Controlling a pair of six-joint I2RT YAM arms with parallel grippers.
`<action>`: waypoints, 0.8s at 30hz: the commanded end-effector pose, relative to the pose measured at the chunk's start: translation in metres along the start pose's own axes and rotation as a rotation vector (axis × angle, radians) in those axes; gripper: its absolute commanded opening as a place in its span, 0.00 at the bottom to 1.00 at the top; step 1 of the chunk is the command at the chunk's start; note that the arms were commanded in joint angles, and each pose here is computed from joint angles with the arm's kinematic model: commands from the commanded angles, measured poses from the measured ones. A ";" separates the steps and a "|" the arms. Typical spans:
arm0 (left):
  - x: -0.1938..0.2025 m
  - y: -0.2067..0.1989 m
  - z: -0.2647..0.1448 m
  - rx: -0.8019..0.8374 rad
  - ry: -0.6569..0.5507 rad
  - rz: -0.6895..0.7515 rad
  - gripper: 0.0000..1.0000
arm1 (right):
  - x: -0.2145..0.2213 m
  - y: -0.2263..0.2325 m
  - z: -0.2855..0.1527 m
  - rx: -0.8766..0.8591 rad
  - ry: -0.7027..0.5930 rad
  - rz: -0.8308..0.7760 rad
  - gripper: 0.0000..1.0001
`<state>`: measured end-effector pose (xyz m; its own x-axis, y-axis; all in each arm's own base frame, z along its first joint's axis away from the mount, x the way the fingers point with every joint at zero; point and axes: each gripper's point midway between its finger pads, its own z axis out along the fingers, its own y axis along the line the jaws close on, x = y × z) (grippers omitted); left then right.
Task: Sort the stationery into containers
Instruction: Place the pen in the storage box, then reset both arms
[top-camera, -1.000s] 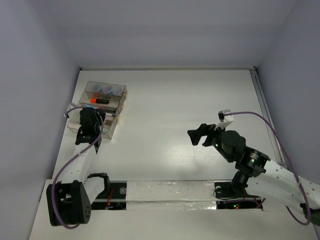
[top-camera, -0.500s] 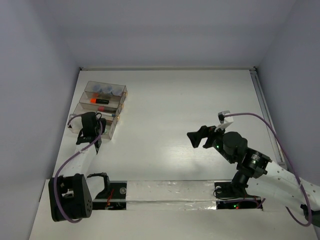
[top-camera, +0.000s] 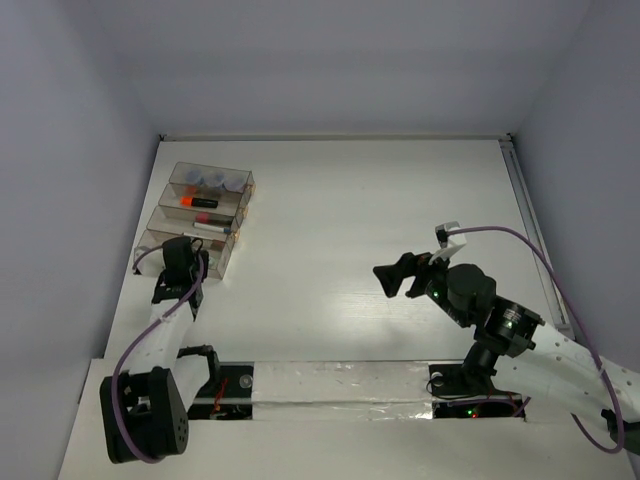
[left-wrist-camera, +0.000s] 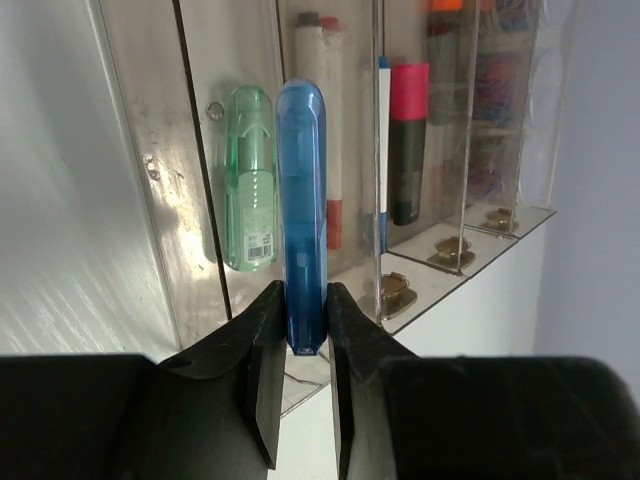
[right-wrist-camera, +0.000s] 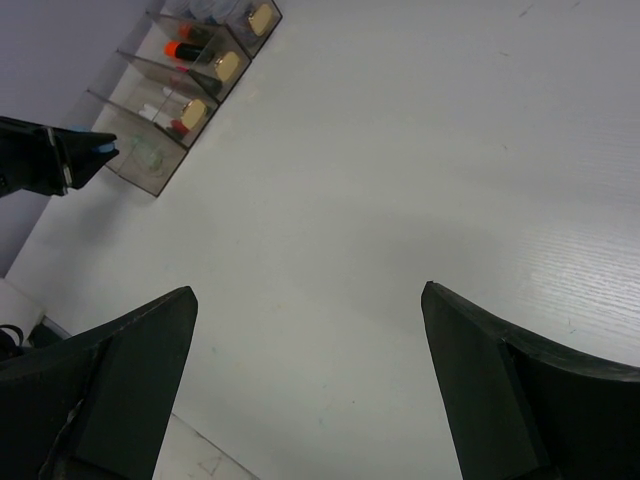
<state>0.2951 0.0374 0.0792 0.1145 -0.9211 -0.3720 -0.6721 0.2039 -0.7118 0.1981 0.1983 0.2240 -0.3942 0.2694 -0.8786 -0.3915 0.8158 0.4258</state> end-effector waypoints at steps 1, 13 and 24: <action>-0.011 0.002 -0.002 -0.002 -0.052 -0.026 0.14 | -0.002 0.005 0.001 -0.032 -0.021 -0.004 1.00; -0.026 -0.020 -0.011 0.074 -0.096 -0.009 0.88 | -0.004 0.006 0.001 -0.032 -0.022 -0.006 1.00; -0.060 -0.155 -0.116 0.588 -0.129 0.155 0.99 | -0.062 -0.001 -0.024 0.044 -0.146 -0.053 1.00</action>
<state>0.3055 0.0374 0.2068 0.1753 -0.8692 -0.4624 -0.3805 0.3734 -0.8461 0.1996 0.1861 0.2303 -0.3597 0.2367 -0.9026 -0.3814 0.8455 0.3737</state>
